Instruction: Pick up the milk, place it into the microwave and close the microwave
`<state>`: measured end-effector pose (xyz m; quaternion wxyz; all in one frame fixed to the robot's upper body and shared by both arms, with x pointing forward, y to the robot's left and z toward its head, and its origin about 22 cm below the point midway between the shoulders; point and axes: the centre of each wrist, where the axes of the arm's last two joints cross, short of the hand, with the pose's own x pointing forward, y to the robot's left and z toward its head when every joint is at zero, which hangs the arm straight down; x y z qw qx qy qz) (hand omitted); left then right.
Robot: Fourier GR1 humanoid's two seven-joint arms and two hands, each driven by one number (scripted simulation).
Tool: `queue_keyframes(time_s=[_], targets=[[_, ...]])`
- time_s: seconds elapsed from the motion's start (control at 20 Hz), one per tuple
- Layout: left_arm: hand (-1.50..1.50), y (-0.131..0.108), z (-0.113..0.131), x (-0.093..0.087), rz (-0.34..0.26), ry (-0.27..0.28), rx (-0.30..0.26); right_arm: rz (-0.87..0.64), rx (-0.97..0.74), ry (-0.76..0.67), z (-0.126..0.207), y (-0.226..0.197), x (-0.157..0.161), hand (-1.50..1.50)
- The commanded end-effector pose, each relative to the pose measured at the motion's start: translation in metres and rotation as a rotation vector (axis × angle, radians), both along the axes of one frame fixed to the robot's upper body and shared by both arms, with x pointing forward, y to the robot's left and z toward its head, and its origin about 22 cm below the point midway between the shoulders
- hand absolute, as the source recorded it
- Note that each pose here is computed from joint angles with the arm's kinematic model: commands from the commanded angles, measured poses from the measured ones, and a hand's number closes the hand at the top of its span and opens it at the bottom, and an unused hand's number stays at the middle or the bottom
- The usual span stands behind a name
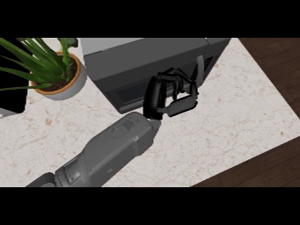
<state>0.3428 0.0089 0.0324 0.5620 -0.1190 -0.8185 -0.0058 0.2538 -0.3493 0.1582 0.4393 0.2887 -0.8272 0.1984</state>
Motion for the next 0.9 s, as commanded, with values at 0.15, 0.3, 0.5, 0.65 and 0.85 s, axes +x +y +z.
queue_keyframes(time_s=[0.15, 0.3, 0.5, 0.65, 0.85], targets=[[1.50, 0.006, 0.008, 0.020, 0.055, 0.025, 0.001, 0.020, 0.003, 0.003, 0.005, -0.003, 0.000, -1.50], [1.50, 0.007, 0.003, 0.020, 0.051, 0.034, 0.017, 0.024, -0.010, -0.010, 0.013, -0.004, 0.001, -1.50], [1.50, 0.005, 0.008, 0.020, 0.046, 0.020, 0.008, 0.042, -0.020, -0.009, 0.014, -0.003, 0.002, -1.50], [1.50, 0.003, 0.004, 0.018, 0.001, -0.009, 0.057, 0.066, -0.010, -0.011, 0.016, -0.003, 0.002, -1.50], [1.50, 0.007, -0.002, 0.022, 0.050, 0.017, 0.119, 0.111, 0.016, -0.018, 0.017, 0.000, 0.003, -1.50]])
